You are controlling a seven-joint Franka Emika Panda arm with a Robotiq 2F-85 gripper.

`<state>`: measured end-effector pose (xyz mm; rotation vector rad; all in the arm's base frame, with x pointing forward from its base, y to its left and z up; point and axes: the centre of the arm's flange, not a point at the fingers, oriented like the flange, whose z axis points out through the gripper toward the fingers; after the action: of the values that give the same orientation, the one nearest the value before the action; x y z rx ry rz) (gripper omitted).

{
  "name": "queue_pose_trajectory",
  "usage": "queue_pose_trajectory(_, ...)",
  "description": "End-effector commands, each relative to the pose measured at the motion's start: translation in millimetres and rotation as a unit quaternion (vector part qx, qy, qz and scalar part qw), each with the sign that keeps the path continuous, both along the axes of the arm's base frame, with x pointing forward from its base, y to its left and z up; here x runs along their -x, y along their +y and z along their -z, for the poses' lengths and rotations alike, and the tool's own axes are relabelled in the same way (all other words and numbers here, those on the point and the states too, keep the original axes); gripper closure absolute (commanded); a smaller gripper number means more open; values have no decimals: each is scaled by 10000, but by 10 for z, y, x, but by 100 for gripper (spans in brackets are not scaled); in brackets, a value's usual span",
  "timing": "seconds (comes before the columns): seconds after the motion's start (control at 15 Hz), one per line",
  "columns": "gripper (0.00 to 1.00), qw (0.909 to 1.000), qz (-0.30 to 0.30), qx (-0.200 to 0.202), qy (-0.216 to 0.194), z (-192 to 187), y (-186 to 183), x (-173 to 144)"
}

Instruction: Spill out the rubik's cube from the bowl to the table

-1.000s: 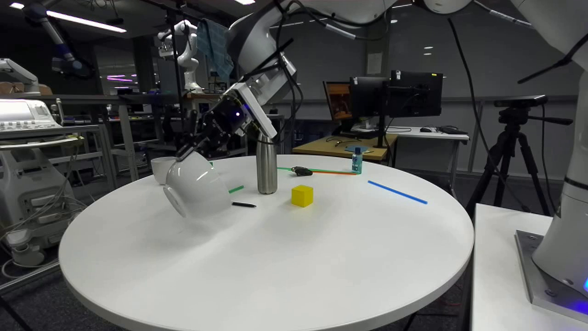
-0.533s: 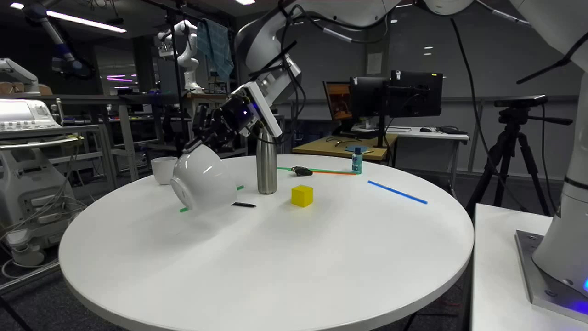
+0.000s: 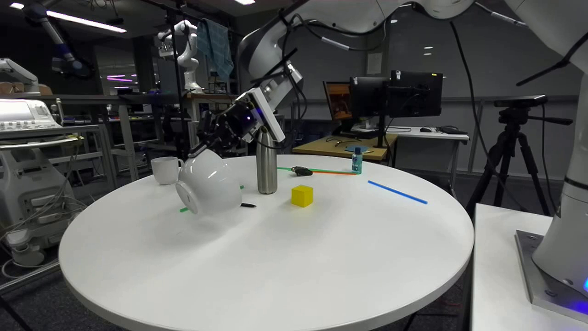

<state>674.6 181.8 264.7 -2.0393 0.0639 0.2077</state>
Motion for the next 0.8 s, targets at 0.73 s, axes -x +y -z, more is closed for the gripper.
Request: queue_pose_trajectory(0.73, 97, 9949, -239, -920, 337, 134, 38, -263)
